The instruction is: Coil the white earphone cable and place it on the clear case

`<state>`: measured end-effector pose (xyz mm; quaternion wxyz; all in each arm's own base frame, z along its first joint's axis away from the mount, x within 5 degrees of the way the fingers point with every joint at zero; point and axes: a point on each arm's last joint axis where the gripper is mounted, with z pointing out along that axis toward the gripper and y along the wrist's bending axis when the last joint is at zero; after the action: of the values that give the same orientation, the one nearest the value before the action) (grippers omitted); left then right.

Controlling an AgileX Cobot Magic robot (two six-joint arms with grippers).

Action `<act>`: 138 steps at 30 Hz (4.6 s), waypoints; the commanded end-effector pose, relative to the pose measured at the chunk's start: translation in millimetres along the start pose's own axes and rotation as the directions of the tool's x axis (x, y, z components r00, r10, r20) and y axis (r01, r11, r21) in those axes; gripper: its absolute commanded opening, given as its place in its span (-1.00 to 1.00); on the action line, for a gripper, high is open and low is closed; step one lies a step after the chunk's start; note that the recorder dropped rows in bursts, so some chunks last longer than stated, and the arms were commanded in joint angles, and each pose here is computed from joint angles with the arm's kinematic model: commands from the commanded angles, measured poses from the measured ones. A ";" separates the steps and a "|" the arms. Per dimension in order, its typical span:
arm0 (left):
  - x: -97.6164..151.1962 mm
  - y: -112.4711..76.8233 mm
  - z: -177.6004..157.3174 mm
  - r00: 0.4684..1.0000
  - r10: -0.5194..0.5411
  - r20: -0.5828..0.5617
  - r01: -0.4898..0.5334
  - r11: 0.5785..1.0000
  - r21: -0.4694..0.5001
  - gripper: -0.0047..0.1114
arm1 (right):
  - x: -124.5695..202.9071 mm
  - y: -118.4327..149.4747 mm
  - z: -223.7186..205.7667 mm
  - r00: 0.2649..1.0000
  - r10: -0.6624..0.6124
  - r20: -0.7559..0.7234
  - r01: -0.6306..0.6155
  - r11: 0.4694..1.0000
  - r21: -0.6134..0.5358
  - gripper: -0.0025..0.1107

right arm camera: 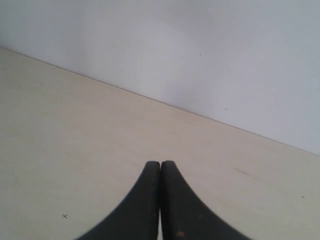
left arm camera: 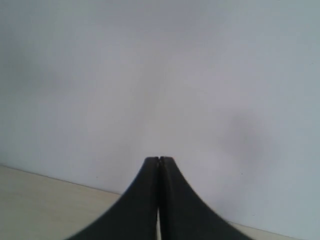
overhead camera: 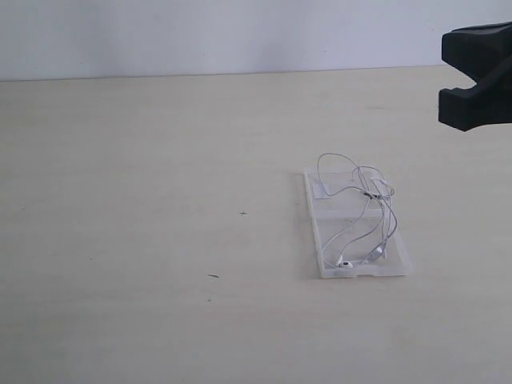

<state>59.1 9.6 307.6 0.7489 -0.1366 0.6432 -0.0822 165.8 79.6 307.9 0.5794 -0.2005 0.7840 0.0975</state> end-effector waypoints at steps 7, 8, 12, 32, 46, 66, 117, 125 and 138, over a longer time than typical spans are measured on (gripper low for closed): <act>8.0 -7.2 -3.0 0.994 0.090 -0.067 -0.084 0.992 0.092 -0.92 | -1.1 0.1 -2.0 1.000 0.002 0.011 -0.002 1.000 -0.002 -0.94; 9.4 -8.0 -4.2 0.992 0.101 -0.081 -0.093 0.990 0.104 -0.92 | -1.1 0.1 -2.0 1.000 0.002 0.011 -0.002 1.000 -0.002 -0.94; 16.8 -6.8 -8.0 0.987 0.115 -0.112 -0.102 0.988 0.114 -0.92 | -1.1 0.1 -2.0 1.000 0.002 0.011 -0.002 1.000 -0.002 -0.94; 110.7 24.9 -20.1 0.944 0.169 -0.283 -0.151 0.985 0.083 -0.92 | -1.2 0.2 -2.0 1.000 0.002 0.013 -0.002 1.000 -0.003 -0.94; 111.1 28.1 -20.2 0.912 0.297 -0.284 -0.284 0.955 0.089 -0.92 | -1.2 0.2 -2.0 1.000 0.002 0.013 -0.002 1.000 -0.003 -0.94; 111.1 28.1 -20.2 0.912 0.297 -0.284 -0.284 0.955 0.089 -0.92 | -5.0 -18.9 -46.4 0.998 -0.041 0.053 0.033 0.990 0.139 -0.94; 111.1 28.1 -20.2 0.912 0.297 -0.284 -0.284 0.955 0.089 -0.92 | 149.4 -10.1 -90.7 0.994 -0.023 0.111 -0.013 0.948 0.317 -0.94; 111.1 28.1 -20.2 0.912 0.297 -0.284 -0.284 0.955 0.089 -0.92 | 159.0 -9.3 -87.9 0.998 0.008 0.057 -0.025 0.951 0.307 -0.94; 111.1 28.1 -20.2 0.912 0.297 -0.284 -0.284 0.955 0.089 -0.92 | 160.3 -12.9 -89.1 0.995 0.078 0.066 -0.097 0.924 0.370 -0.94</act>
<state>55.8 0.9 191.9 0.6502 -0.0083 0.7597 -0.0052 54.0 3.5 185.5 0.6195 -0.0653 0.7822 -0.0116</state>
